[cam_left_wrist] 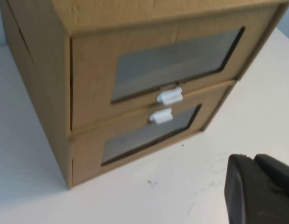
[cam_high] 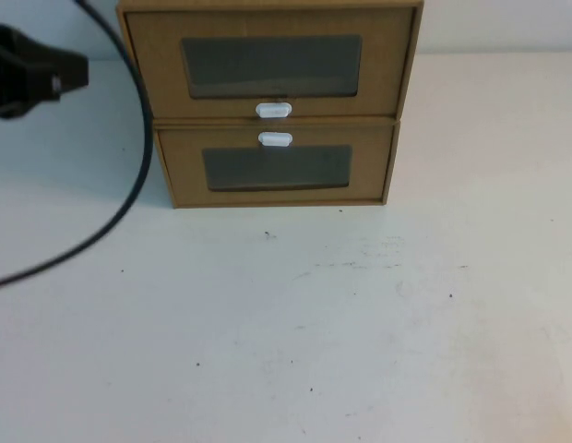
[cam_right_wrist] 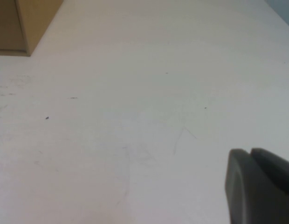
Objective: Open the shoe box
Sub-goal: 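Pull the top drawer of the cardboard box fully open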
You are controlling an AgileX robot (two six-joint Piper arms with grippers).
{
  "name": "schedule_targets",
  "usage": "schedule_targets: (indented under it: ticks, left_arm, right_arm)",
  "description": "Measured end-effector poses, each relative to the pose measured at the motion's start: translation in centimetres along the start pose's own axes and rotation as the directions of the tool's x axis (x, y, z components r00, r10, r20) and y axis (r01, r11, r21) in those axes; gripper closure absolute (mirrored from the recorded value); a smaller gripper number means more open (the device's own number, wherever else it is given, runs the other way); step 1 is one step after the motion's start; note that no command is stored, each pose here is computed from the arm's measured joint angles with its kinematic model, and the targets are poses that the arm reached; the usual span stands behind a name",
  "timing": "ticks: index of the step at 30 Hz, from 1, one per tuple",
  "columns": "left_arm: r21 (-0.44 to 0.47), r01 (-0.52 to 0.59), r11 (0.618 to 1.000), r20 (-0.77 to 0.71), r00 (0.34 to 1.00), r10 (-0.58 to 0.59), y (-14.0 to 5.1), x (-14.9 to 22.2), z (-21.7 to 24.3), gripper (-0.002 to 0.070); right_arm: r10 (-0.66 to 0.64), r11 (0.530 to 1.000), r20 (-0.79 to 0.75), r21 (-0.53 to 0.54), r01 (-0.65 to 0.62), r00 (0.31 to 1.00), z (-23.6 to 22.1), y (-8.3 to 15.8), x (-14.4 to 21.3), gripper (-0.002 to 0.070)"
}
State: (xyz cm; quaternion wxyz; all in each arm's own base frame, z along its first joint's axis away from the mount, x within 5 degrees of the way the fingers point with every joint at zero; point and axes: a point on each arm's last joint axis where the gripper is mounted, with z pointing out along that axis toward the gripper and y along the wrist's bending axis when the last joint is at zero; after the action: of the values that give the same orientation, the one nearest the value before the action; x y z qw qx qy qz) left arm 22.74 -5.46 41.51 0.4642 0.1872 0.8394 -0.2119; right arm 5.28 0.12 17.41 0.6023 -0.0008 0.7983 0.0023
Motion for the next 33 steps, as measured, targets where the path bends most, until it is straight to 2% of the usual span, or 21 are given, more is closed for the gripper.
schedule_targets:
  ticks: [6,12,16,22,29,33]
  left_arm:
    - [0.040,-0.079,0.996,0.037,0.996,0.078,1.7,-6.5,2.4,0.0680]
    - [0.149,-0.110,0.983,0.110,0.990,0.094,3.1,-11.7,5.4,0.0680]
    - [0.236,-0.106,0.966,0.133,0.988,0.077,3.9,-13.8,7.8,0.0680]
    - [0.304,-0.083,0.949,0.098,0.994,0.056,5.4,-14.6,11.6,0.0680]
    - [0.360,-0.085,0.929,0.033,0.996,0.078,4.1,-13.8,15.9,0.0680]
    - [0.367,-0.065,0.928,-0.012,0.997,0.075,4.3,-12.8,18.0,0.0680]
  right_arm:
    - [0.000,1.000,0.000,0.000,0.000,1.000,0.0,0.0,0.0,0.0690]
    - [0.000,1.000,0.000,0.000,0.000,1.000,0.0,0.0,0.0,0.0690]
    - [0.000,1.000,0.000,0.000,0.000,1.000,0.0,0.0,0.0,0.0690]
    - [0.000,1.000,0.000,0.000,0.000,1.000,0.0,0.0,0.0,0.0690]
    - [0.000,1.000,0.000,0.000,0.000,1.000,0.0,0.0,0.0,0.0690]
    - [0.000,1.000,0.000,0.000,0.000,1.000,0.0,0.0,0.0,0.0689]
